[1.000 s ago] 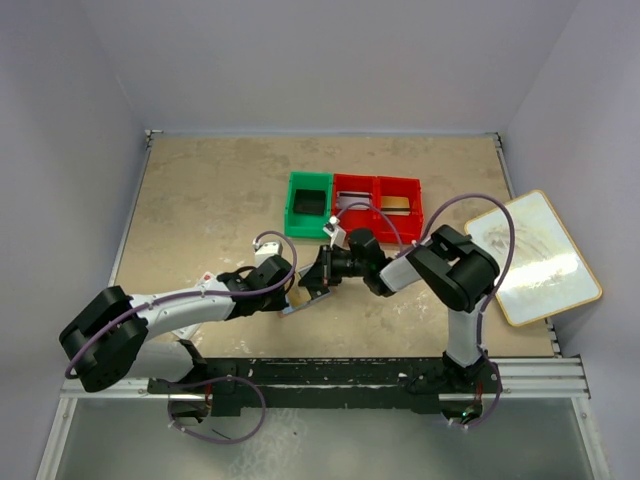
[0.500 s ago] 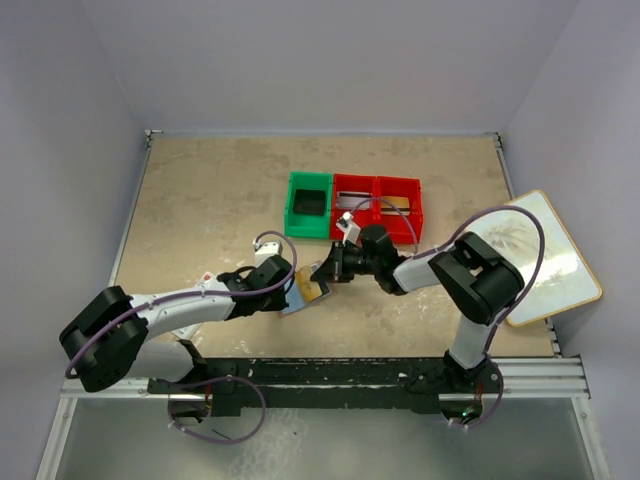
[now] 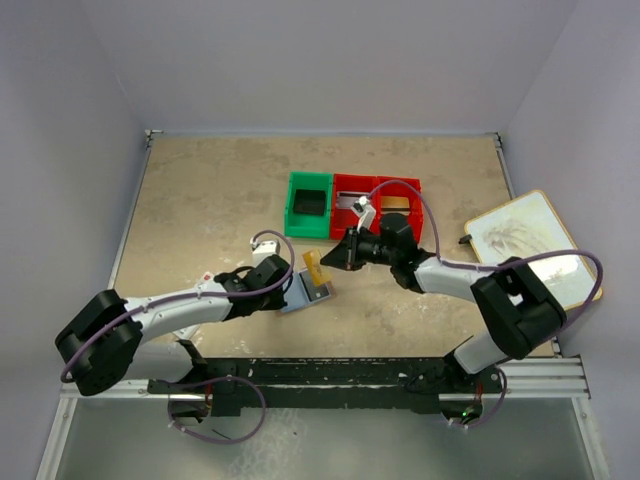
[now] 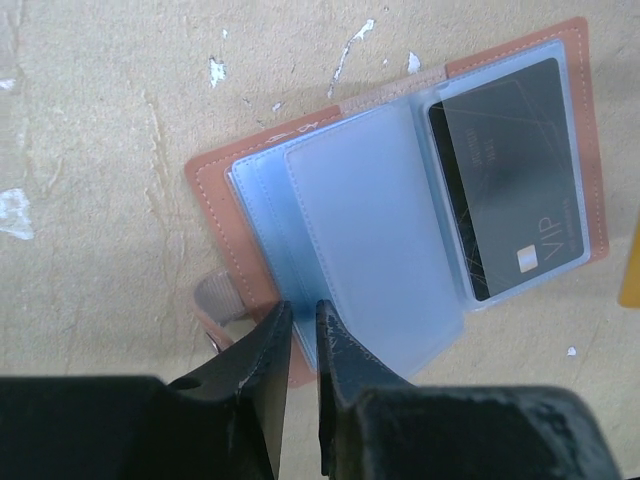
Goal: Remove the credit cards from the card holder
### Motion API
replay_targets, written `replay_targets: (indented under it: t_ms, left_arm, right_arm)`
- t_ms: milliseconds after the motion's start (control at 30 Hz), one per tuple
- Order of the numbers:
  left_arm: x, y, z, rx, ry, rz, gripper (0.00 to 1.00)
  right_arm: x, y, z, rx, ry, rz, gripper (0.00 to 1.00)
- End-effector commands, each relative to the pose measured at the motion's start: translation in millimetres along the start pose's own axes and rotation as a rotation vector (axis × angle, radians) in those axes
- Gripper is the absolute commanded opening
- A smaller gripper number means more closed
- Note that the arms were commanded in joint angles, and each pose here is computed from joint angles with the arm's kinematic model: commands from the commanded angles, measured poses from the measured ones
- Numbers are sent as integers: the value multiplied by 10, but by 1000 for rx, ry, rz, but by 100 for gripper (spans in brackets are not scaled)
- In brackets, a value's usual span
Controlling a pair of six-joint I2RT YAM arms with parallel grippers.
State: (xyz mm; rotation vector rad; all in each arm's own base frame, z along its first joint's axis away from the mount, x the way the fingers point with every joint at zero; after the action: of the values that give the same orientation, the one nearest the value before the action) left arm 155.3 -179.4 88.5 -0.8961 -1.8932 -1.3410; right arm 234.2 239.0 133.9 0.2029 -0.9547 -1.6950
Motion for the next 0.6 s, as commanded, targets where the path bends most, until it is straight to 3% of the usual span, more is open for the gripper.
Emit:
replay_targets:
  t_ms: [0, 400, 567]
  left_arm:
    - [112, 114, -5, -3, -16, -69, 14]
    - [491, 364, 6, 49, -51, -193, 30]
    - [653, 515, 8, 37, -19, -249, 46]
  right_arm:
    - [96, 78, 49, 96, -33, -37, 0]
    - [380, 299, 130, 375, -135, -175, 0]
    - [708, 516, 203, 622, -272, -301, 0]
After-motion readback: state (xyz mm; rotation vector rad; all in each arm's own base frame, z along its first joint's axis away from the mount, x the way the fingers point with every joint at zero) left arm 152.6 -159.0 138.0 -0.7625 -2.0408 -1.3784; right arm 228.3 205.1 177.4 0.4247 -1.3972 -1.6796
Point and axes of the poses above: each gripper's point midway between its finger pads, its own x axis back along the fingers, its own z axis along the line the jaws close on, y = z × x, the point moved 8 cm from there along x, back along the fingers, and after that the axes turned 7 degrees about x, right-handed, at the moved point
